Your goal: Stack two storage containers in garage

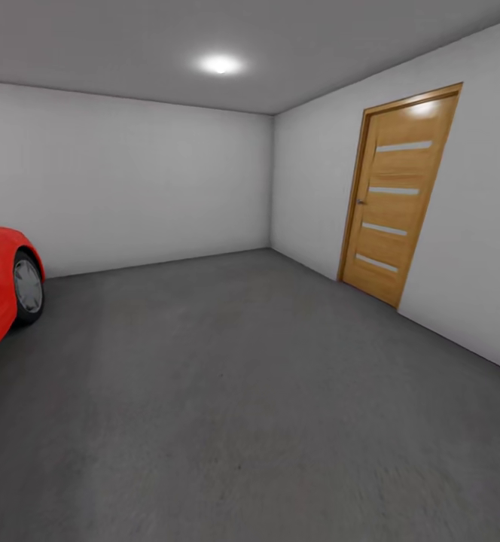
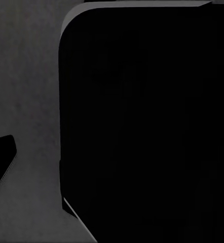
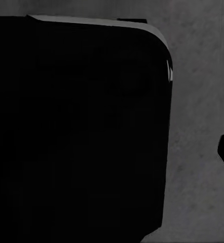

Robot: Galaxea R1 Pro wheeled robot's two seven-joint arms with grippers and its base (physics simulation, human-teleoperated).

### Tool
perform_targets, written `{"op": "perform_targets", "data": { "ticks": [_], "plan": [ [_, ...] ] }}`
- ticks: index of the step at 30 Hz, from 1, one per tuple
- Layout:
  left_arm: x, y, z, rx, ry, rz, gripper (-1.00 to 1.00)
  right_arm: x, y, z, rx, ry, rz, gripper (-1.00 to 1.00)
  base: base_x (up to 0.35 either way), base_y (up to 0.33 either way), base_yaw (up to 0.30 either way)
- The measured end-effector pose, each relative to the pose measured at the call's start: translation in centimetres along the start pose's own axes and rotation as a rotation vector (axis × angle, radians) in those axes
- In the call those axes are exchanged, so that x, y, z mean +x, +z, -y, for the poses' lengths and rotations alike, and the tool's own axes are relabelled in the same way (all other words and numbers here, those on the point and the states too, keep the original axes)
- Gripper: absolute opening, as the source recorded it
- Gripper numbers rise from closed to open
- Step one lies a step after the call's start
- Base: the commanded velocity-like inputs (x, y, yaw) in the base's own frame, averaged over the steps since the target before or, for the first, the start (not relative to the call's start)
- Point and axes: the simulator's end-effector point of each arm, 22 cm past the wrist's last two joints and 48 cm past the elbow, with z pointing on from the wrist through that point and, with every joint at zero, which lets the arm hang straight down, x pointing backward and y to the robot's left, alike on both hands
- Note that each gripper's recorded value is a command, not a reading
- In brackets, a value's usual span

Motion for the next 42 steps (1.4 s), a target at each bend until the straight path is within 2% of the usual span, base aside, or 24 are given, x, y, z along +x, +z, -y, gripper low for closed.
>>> {"op": "perform_targets", "data": {
  "ticks": [3,7,19,42],
  "plan": [
    [0.0,0.0,0.0,0.0,0.0,0.0,1.0,-0.93,-0.02,-0.09,0.0,0.012,0.042,1.0,0.322,0.0,0.0],
    [0.0,0.0,0.0,0.0,0.0,0.0,1.0,-1.2,-0.03,-0.14,-0.001,0.008,0.055,1.0,0.322,0.0,-0.088],
    [-0.04,0.0,-0.03,0.0,-0.055,0.001,1.0,-1.14,-0.04,-0.21,-0.003,-0.006,0.054,1.0,0.322,0.0,-0.256],
    [-0.27,0.0,-0.19,-0.002,-0.058,0.01,1.0,-1.22,-0.04,-0.23,-0.004,-0.012,0.057,1.0,0.322,0.0,-0.286]
  ]
}}
